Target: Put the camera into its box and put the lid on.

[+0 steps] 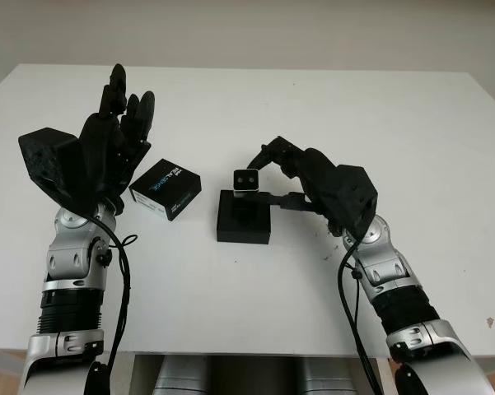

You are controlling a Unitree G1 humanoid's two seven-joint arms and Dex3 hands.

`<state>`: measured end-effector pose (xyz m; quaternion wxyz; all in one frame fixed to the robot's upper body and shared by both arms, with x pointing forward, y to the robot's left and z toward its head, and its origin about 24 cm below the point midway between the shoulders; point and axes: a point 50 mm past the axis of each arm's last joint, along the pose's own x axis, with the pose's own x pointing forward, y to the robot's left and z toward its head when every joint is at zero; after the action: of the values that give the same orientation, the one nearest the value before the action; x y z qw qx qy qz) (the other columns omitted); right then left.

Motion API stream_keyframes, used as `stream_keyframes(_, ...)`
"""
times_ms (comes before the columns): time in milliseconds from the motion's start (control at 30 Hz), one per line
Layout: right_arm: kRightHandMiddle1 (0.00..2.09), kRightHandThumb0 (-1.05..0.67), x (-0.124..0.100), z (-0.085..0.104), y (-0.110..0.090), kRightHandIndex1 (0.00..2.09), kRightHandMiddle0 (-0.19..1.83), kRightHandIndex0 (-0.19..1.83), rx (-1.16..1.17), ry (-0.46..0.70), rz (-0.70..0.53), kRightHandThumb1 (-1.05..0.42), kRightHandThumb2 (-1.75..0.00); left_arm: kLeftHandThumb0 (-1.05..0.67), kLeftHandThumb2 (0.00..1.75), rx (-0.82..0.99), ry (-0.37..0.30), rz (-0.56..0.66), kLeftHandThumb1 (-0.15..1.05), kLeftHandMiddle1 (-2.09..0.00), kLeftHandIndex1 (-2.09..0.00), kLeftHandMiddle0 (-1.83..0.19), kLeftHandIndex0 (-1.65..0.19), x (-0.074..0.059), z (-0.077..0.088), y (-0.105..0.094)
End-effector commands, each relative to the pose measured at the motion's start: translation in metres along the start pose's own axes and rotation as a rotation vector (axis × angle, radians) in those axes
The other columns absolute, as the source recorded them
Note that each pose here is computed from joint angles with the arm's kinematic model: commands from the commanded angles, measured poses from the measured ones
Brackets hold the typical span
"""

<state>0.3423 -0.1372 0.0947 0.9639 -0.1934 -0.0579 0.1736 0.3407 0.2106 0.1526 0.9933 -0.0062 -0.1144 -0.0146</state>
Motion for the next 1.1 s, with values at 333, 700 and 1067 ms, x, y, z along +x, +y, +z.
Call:
stream_keyframes(333, 1.74, -0.45, -0.01, 0.0, 0.001, 0.06, 0.3, 0.19, 0.038, 0.016, -0.035, -0.94, -0.06, -0.62, 0.41, -0.006, -0.009, -0.003, 1.05, -0.05, -0.05, 0.13, 0.15, -0.001, 0.002, 0.001)
stream_keyframes(700, 1.75, -0.44, -0.01, -0.003, 0.005, 0.06, 0.31, 0.2, 0.06, 0.031, -0.026, -0.93, -0.05, -0.62, 0.41, -0.021, -0.008, 0.006, 1.05, -0.05, -0.05, 0.13, 0.15, -0.001, 0.002, 0.001)
stream_keyframes(1067, 1.72, -0.45, -0.009, -0.006, 0.01, 0.06, 0.33, 0.2, 0.072, 0.054, -0.018, -0.93, -0.05, -0.63, 0.42, -0.002, -0.009, 0.003, 1.05, -0.05, -0.05, 0.13, 0.15, -0.001, 0.003, 0.001)
